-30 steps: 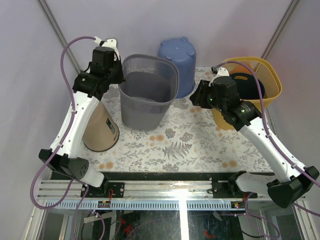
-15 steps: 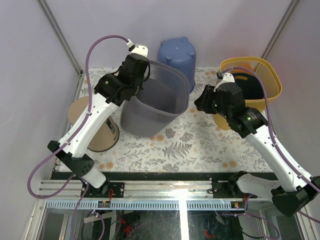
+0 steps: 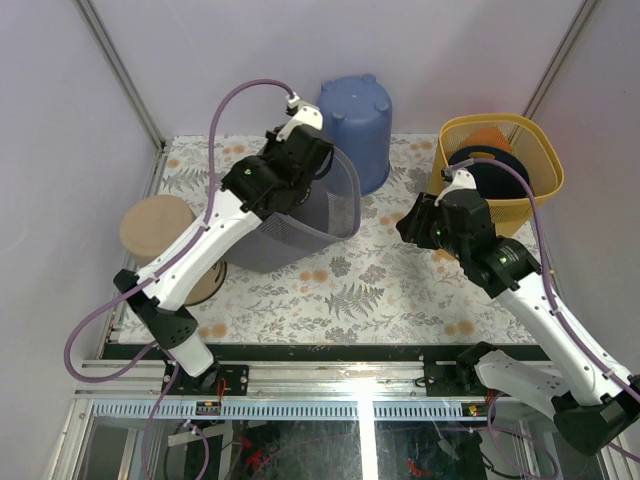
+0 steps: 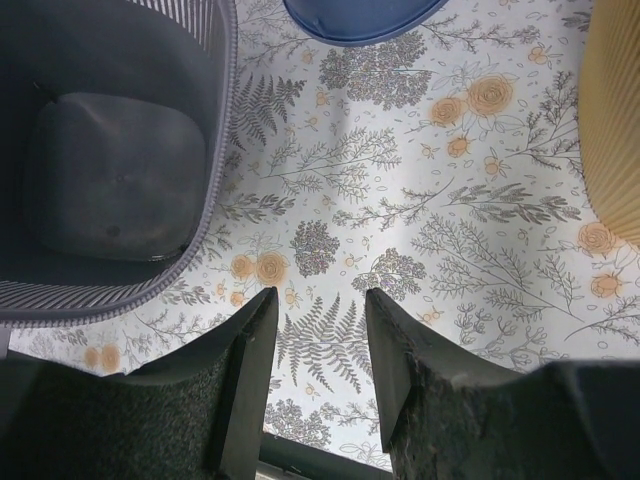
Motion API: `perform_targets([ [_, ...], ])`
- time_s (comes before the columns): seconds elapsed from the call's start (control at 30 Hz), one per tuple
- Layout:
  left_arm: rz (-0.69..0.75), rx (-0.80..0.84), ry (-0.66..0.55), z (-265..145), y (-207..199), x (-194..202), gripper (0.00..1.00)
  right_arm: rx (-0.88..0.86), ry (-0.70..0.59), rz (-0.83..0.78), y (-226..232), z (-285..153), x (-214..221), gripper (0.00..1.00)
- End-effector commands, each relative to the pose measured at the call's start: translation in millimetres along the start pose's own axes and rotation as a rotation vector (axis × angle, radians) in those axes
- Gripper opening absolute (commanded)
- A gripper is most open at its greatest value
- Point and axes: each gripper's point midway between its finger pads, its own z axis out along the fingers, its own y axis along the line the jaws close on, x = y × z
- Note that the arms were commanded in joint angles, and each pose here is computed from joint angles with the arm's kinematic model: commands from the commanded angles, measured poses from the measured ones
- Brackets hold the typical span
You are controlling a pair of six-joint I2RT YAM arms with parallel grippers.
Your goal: Turn the large container upside down
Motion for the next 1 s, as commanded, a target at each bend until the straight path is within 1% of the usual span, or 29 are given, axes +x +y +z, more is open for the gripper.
perform_targets([
  [0.0,-0.014,-0.092,-0.064,-1.4,-4.7,-17.5,0.0,0.001,-0.071,0.026,-3.5,-14.2,-7.9,0.47],
  [0.13,-0.005,-0.048,-0.058,-1.5,-32.0,-15.3,0.0,0.008,-0.077,0.034,-10.0,-20.7,-2.2,0.47],
  [0.17,-0.011,-0.028,-0.058,-2.3,-40.8,-15.2,0.02,0.011,-0.08,0.036,-11.7,-22.4,-1.2,0.47],
  [0.23,-0.034,0.026,-0.051,-4.0,-58.0,-14.5,0.18,0.017,-0.085,0.04,-15.2,-25.5,1.3,0.47],
  [0.3,-0.067,0.078,-0.05,-7.6,-73.1,-16.0,0.31,0.021,-0.083,0.044,-17.9,-26.9,4.1,0.48],
  [0.33,-0.083,0.101,-0.049,-9.1,-79.6,-17.0,0.4,0.024,-0.084,0.046,-19.2,-27.4,5.1,0.48],
  [0.37,-0.095,0.123,-0.047,-10.1,-85.5,-17.7,0.42,0.027,-0.083,0.047,-20.3,-27.7,6.5,0.48],
  [0.6,-0.151,0.212,-0.024,-10.3,-115.4,-18.3,0.49,0.028,-0.073,0.052,-21.8,-25.9,11.1,0.48],
  [0.97,-0.259,0.388,0.05,-18.0,-162.5,-7.5,0.55,0.029,-0.072,0.05,-22.2,-25.3,11.9,0.49],
])
